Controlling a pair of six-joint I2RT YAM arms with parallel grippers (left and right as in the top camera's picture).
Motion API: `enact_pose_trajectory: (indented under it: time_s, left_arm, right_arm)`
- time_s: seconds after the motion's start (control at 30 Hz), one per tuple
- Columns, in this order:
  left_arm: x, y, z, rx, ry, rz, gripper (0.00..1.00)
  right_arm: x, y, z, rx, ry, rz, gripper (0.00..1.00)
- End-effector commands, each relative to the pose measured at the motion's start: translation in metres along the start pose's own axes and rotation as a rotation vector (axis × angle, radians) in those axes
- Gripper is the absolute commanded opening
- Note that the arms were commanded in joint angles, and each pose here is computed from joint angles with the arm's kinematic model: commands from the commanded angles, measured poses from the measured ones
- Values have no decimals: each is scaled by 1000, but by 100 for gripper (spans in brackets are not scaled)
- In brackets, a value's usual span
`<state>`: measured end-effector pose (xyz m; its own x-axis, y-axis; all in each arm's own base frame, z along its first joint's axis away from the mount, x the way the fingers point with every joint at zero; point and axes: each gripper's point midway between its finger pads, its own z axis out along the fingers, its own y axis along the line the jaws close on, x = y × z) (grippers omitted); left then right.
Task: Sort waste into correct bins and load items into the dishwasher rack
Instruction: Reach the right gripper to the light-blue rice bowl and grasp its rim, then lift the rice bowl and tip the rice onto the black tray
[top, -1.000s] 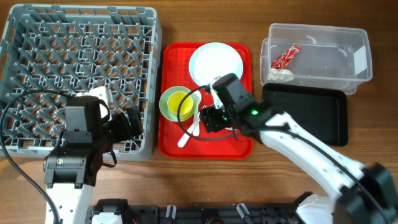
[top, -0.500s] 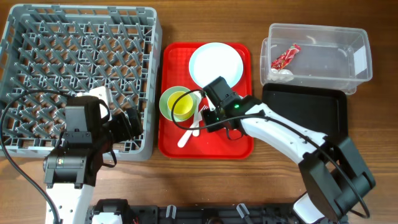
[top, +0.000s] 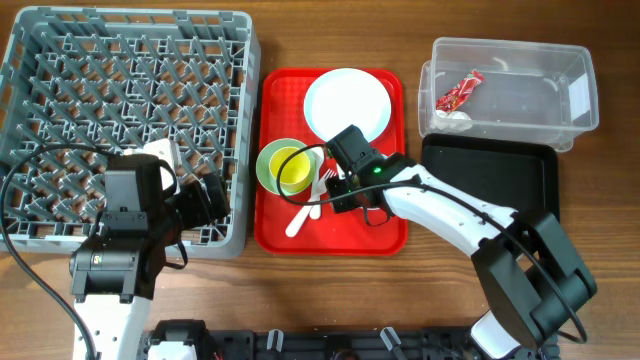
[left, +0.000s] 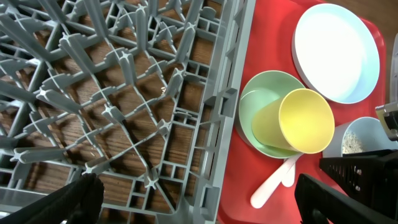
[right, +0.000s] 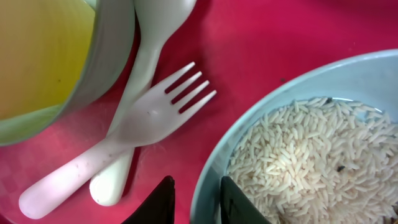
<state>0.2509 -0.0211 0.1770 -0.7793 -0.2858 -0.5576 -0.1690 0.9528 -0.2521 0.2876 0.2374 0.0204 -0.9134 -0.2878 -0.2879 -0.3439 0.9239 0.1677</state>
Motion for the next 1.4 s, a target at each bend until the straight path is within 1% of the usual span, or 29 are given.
enact_pose_trajectory:
  time_s: [0.0,0.17,0.23,0.33,0.47,0.57,0.73,0.9,1.03,1.13,1.37]
  left_arm:
    - [-7,-3,-6,15,-21,-7,100]
    - [-7,-3,-6,16,-21,-7,100]
    - [-7,-3,-6,15,-21,-7,100]
    - [-7,-3,-6,15,-21,-7,100]
    - [-7,-3,-6,15,-21,-7,100]
    - [-7,-3,-6,15,-21,-7,100]
    - [-7,-3,-6,15,-21,-7,100]
    - [-7,-3,-6,16,-21,-7,100]
    - [-7,-3,-6,16,-21,-7,100]
    - [-7,-3,-6,16,-21,-7,100]
    - [-7,-3,-6,16,-21,-7,100]
  right_arm:
    - [8,-9,7,49,26,35,21]
    - [11,-14,6,76,33,56,15]
    - [11,-14,6,75,34,57,9]
    - [11,-14,6,76,38,57,4]
    - [6,-11,-6,70,32,57,4]
    - [-5,-5,-23,51,-6,55,5]
    - [-32,4,-69,-18,-118,65,4]
    - [-50,2,-113,-113,-211,87,4]
    - [-57,-17,-136,-180,-245,160,4]
    - [-57,-34,-143,-240,-234,228,4]
    - [-57,-73,-157,-465,-223,369,4]
